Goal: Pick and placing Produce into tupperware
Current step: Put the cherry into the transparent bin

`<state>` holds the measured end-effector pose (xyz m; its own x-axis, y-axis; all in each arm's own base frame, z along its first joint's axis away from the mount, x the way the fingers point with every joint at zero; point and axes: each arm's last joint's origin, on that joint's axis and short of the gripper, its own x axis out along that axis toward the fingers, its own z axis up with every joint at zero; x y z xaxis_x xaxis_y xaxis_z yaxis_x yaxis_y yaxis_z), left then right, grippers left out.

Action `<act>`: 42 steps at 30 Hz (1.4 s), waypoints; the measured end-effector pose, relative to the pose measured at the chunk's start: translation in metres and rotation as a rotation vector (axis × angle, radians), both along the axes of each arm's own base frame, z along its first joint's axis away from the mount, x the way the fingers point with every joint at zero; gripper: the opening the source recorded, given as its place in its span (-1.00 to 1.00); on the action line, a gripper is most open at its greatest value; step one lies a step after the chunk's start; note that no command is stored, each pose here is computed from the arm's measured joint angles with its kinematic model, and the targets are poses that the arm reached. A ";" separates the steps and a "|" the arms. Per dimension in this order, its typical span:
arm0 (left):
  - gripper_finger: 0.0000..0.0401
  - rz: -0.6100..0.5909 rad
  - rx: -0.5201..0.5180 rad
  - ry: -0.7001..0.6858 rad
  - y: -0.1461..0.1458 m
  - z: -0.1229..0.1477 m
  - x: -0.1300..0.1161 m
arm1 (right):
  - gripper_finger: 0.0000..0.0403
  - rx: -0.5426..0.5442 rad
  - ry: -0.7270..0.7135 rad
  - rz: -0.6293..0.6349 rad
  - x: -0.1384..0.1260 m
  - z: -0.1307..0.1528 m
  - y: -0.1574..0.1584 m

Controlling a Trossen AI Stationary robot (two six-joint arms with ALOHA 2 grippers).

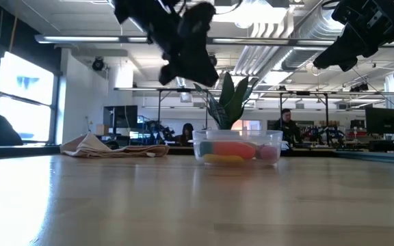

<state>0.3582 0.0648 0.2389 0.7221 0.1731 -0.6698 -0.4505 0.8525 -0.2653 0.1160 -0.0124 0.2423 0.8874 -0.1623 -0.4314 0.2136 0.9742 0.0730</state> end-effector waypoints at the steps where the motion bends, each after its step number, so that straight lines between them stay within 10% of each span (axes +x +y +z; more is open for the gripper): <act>1: -0.59 -0.019 0.000 0.005 0.003 -0.006 0.003 | -0.82 0.000 0.000 0.000 0.000 0.000 0.000; 15: -0.59 -0.152 0.109 0.120 0.023 -0.070 0.028 | -0.82 0.000 0.000 0.000 0.000 0.000 0.000; 42: -0.59 -0.160 0.158 0.251 0.031 -0.090 0.024 | -0.82 0.000 0.000 -0.001 0.000 0.000 0.000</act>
<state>0.3821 0.0957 0.1484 0.5645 0.1867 -0.8040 -0.3421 0.9394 -0.0221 0.1159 -0.0124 0.2423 0.8874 -0.1629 -0.4312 0.2141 0.9741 0.0727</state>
